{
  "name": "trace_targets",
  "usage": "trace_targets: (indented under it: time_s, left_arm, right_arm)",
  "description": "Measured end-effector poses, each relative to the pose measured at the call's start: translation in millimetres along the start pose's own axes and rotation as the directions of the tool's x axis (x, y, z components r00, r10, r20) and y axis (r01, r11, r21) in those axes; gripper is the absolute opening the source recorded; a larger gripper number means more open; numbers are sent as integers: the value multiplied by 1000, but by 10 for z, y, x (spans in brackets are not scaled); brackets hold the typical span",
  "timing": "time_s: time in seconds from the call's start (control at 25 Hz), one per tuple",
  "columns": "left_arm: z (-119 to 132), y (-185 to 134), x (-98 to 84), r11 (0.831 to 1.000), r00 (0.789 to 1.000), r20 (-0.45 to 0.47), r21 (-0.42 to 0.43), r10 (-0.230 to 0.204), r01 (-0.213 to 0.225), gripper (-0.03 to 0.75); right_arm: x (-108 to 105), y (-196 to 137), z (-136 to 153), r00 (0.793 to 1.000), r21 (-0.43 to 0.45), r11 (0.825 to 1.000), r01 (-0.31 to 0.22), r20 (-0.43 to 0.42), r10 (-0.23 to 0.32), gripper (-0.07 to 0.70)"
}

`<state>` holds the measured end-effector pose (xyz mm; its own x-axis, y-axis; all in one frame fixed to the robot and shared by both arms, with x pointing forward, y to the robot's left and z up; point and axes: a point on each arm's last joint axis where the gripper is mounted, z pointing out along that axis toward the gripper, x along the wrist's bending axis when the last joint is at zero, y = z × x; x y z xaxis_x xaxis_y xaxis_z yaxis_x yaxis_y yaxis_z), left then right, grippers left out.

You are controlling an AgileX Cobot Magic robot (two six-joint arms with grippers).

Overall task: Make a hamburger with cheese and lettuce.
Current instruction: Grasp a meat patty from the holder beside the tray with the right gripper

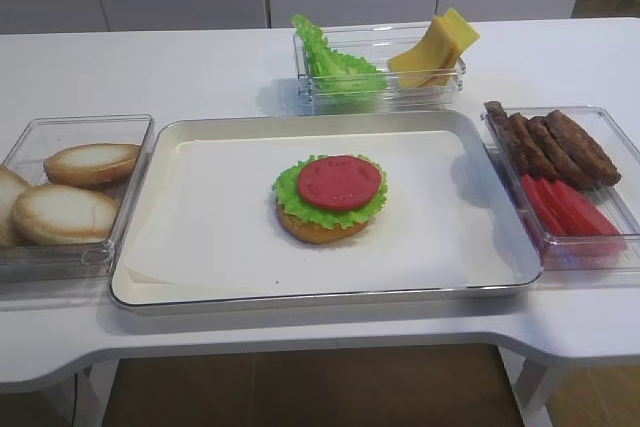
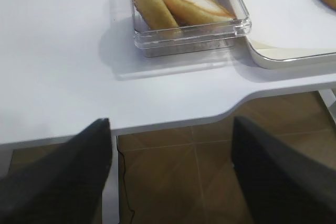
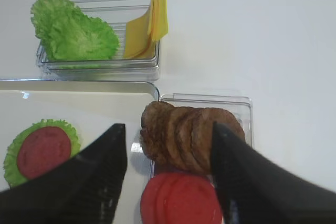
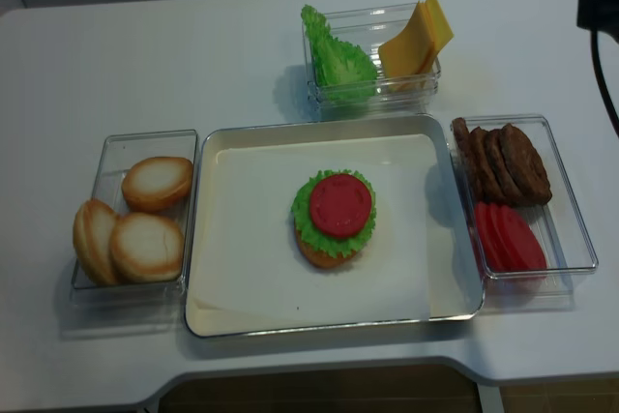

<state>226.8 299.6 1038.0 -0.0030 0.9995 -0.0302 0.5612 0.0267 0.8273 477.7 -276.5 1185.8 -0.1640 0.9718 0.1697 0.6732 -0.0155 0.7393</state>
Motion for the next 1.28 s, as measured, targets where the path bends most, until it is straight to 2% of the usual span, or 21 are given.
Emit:
trace_targets:
  time_s: [0.08, 0.24, 0.28, 0.4, 0.44, 0.56, 0.72, 0.92, 1.04, 1.16, 1.28]
  left_arm:
    - [0, 0, 0, 1000, 1000, 0, 0, 0, 0, 528]
    - [0, 0, 0, 1000, 1000, 0, 0, 0, 0, 528]
    - [0, 0, 0, 1000, 1000, 0, 0, 0, 0, 528]
    - [0, 0, 0, 1000, 1000, 0, 0, 0, 0, 528]
    - [0, 0, 0, 1000, 1000, 0, 0, 0, 0, 528]
    - [0, 0, 0, 1000, 1000, 0, 0, 0, 0, 528]
    - [0, 0, 0, 1000, 1000, 0, 0, 0, 0, 528]
    - [0, 0, 0, 1000, 1000, 0, 0, 0, 0, 528]
    - [0, 0, 0, 1000, 1000, 0, 0, 0, 0, 528]
    - [0, 0, 0, 1000, 1000, 0, 0, 0, 0, 528]
    - [0, 0, 0, 1000, 1000, 0, 0, 0, 0, 528]
  right_arm:
    - [14, 86, 137, 1000, 32, 999, 6, -2, -6, 387]
    - [194, 191, 464, 1000, 109, 994, 31, 4, -31, 387]
    - [257, 200, 546, 998, 130, 990, 54, 20, -57, 387]
    - [454, 198, 831, 988, 210, 971, 113, 81, -133, 387]
    - [523, 178, 934, 981, 243, 960, 137, 99, -165, 387]
    - [718, 117, 1191, 969, 322, 931, 169, 116, -216, 387]
    - [877, 13, 1480, 965, 407, 900, 159, 129, -229, 375]
    - [857, -88, 1723, 956, 487, 865, 120, 180, -234, 272]
    - [846, -125, 1788, 952, 513, 851, 115, 188, -243, 255]
    - [835, -158, 1840, 947, 538, 836, 110, 198, -252, 267]
    - [819, -193, 1904, 941, 562, 820, 109, 208, -267, 350]
